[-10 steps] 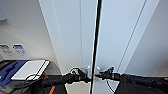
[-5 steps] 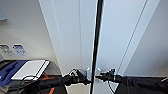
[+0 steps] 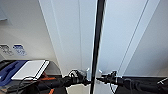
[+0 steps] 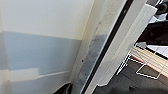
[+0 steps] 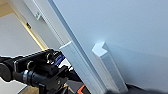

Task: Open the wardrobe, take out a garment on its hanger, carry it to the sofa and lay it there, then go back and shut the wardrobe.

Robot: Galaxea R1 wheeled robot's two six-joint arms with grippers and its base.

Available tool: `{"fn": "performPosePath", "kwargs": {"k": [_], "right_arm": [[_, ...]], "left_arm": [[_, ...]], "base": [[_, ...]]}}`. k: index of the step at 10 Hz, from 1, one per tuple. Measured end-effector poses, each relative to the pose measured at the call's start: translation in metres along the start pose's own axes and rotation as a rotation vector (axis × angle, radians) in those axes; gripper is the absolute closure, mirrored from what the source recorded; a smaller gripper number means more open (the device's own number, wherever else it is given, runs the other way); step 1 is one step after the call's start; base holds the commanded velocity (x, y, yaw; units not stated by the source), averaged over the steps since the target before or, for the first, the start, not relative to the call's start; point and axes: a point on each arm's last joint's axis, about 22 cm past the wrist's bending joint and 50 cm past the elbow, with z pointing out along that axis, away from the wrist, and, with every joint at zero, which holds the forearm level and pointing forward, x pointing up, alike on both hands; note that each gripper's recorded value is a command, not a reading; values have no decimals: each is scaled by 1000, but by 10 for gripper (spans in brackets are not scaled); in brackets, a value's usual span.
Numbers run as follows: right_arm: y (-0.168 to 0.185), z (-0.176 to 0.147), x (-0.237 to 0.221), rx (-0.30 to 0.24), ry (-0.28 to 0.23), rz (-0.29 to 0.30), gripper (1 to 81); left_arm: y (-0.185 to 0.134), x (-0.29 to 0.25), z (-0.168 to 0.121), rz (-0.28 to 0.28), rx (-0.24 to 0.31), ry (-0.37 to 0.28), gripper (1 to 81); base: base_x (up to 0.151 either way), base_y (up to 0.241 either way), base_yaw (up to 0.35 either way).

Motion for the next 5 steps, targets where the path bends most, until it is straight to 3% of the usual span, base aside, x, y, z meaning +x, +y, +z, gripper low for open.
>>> {"fn": "performPosePath", "kwargs": {"k": [5], "right_arm": [[-6,-9,-9,8,6,-6,10]], "left_arm": [[16,-16,-19,-14,-34,-7,10]], "base": [[0,0,0]]}}
